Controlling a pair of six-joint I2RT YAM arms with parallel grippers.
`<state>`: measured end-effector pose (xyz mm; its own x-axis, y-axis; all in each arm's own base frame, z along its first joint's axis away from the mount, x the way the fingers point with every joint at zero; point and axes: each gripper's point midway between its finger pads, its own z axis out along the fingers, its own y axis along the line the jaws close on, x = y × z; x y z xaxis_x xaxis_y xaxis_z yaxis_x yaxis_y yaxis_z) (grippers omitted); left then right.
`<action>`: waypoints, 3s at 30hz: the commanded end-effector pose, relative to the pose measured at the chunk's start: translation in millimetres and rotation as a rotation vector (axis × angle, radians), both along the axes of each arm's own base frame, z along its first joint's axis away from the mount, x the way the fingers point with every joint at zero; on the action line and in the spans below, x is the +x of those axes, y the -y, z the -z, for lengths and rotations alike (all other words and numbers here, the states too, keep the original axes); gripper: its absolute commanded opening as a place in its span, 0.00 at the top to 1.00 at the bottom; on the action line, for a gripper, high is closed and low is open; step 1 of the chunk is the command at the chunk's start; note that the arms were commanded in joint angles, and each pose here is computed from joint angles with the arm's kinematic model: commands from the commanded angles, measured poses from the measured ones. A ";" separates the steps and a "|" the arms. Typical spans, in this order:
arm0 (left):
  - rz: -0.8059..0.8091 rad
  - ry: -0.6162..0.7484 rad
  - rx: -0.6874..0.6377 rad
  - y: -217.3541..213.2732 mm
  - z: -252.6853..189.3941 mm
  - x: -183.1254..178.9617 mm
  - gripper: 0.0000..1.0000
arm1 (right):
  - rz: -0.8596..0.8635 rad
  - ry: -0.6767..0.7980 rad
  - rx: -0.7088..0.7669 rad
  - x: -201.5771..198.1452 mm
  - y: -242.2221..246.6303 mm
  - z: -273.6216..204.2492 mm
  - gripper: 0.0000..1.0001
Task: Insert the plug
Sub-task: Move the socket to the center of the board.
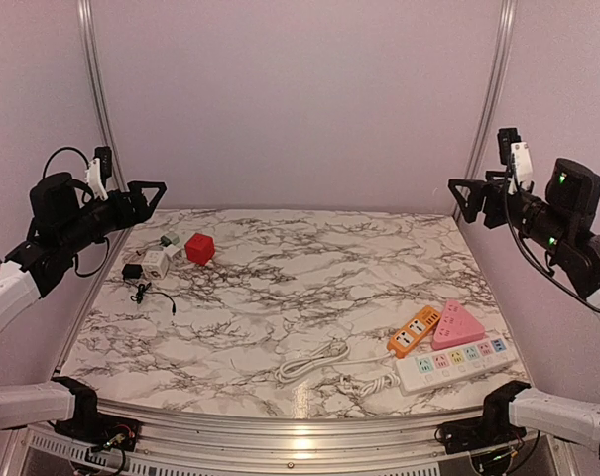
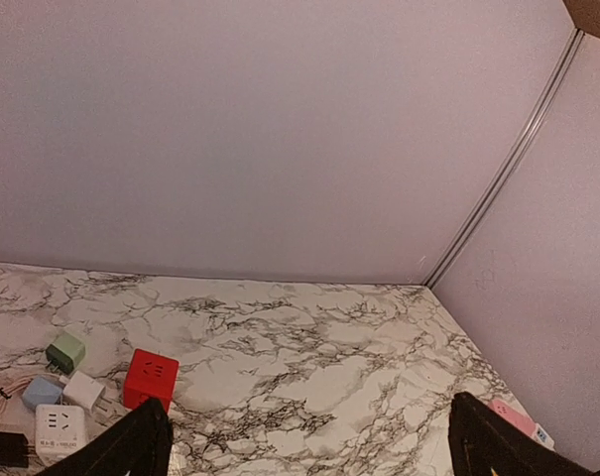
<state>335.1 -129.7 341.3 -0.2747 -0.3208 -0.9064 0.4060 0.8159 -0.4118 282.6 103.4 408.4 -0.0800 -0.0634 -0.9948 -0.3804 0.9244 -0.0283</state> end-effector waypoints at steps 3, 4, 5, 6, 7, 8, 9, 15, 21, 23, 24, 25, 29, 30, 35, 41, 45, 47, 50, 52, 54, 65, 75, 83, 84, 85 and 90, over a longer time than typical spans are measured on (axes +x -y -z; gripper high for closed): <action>-0.024 0.048 -0.018 -6.8 -15.1 -0.5 0.01 | -0.022 -0.012 0.091 -4.0 -2.4 -15.1 0.02; -0.031 0.041 -0.020 -8.2 -14.1 -0.1 0.01 | -0.025 -0.008 0.089 -5.2 -2.4 -15.8 0.02; -0.043 0.030 -0.020 -10.2 -12.1 0.6 0.01 | -0.013 -0.007 0.087 -6.4 0.0 -15.1 0.02; -0.055 0.017 -0.017 -12.3 -8.9 1.2 0.01 | 0.013 -0.011 0.095 -6.7 4.6 -13.8 0.01; -0.064 0.007 -0.016 -13.7 -5.7 1.3 0.01 | 0.015 -0.010 0.088 -8.1 5.5 -12.9 0.02; -0.074 0.001 -0.014 -15.2 -3.2 2.2 0.01 | -0.008 -0.005 0.065 -11.0 2.5 -12.3 0.02; -0.085 -0.009 -0.008 -16.8 -0.5 3.3 0.01 | -0.032 -0.007 0.046 -13.3 -0.7 -11.1 0.01; -0.200 -0.108 0.063 -35.4 20.4 13.8 0.01 | 0.024 -0.044 0.025 -9.2 8.0 1.7 0.02; -0.217 -0.150 0.080 -38.0 32.5 15.5 0.01 | 0.017 -0.156 0.011 1.4 2.8 31.2 0.02; -0.202 -0.163 0.078 -35.1 35.6 16.6 0.01 | 0.020 -0.218 0.006 7.6 0.5 47.1 0.02; -0.190 -0.169 0.078 -32.9 37.0 16.9 0.01 | 0.026 -0.248 0.001 10.6 0.4 55.2 0.02; -0.175 -0.171 0.073 -30.1 37.0 16.9 0.01 | 0.037 -0.281 -0.002 13.8 0.9 64.7 0.01; -0.125 -0.194 0.046 -20.4 39.1 15.8 0.01 | 0.072 -0.388 -0.016 22.2 2.7 97.8 0.02; -0.115 -0.201 0.035 -18.1 39.9 15.5 0.01 | 0.076 -0.408 -0.013 23.1 2.4 104.8 0.01; -0.008 -0.234 0.006 10.0 47.6 11.1 0.01 | 0.074 -0.498 0.006 25.9 -2.1 139.0 0.02; 0.156 -0.221 0.112 62.1 61.0 -1.5 0.01 | 0.075 -0.566 0.011 27.0 -4.7 169.2 0.01; 0.248 -0.208 0.169 92.0 66.9 -11.7 0.01 | 0.064 -0.600 0.019 25.8 -7.7 183.8 0.01; 0.305 -0.205 0.207 111.2 73.7 -19.8 0.01 | 0.056 -0.628 0.018 24.4 -9.3 194.5 0.02; 0.359 -0.218 0.265 133.1 88.0 -29.5 0.01 | 0.049 -0.672 0.017 21.3 -11.2 212.2 0.01; 0.392 -0.225 0.314 147.7 99.3 -37.7 0.01 | 0.042 -0.700 0.020 19.0 -12.9 223.4 0.02; 0.426 -0.238 0.357 161.2 110.9 -46.3 0.01 | 0.032 -0.728 0.031 15.6 -15.4 234.1 0.01; 0.626 -0.250 0.523 227.5 159.4 -97.0 0.01 | 0.069 -0.874 -0.006 -9.4 -36.6 290.9 0.02; 0.784 -0.260 0.548 260.1 182.0 -127.4 0.01 | 0.103 -0.943 0.019 -25.1 -54.6 314.4 0.01; 0.838 -0.270 0.571 274.2 196.8 -140.3 0.01 | 0.167 -0.943 0.041 -32.9 -41.3 316.4 0.01; 0.843 -0.275 0.572 275.6 199.3 -141.1 0.01 | 0.172 -0.952 0.041 -35.0 -40.0 320.1 0.02; 0.850 -0.278 0.571 277.4 200.0 -142.0 0.01 | 0.177 -0.961 0.040 -36.9 -38.7 323.9 0.01; 0.880 -0.299 0.585 284.6 211.9 -146.7 0.01 | 0.196 -0.983 0.047 -42.4 -35.1 334.5 0.02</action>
<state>191.4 -400.2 127.2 -0.4540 0.5472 -0.7032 0.8730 0.4310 -0.2283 238.9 139.2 73.0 -0.8797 0.0429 -0.4737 -0.0851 0.9657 0.2455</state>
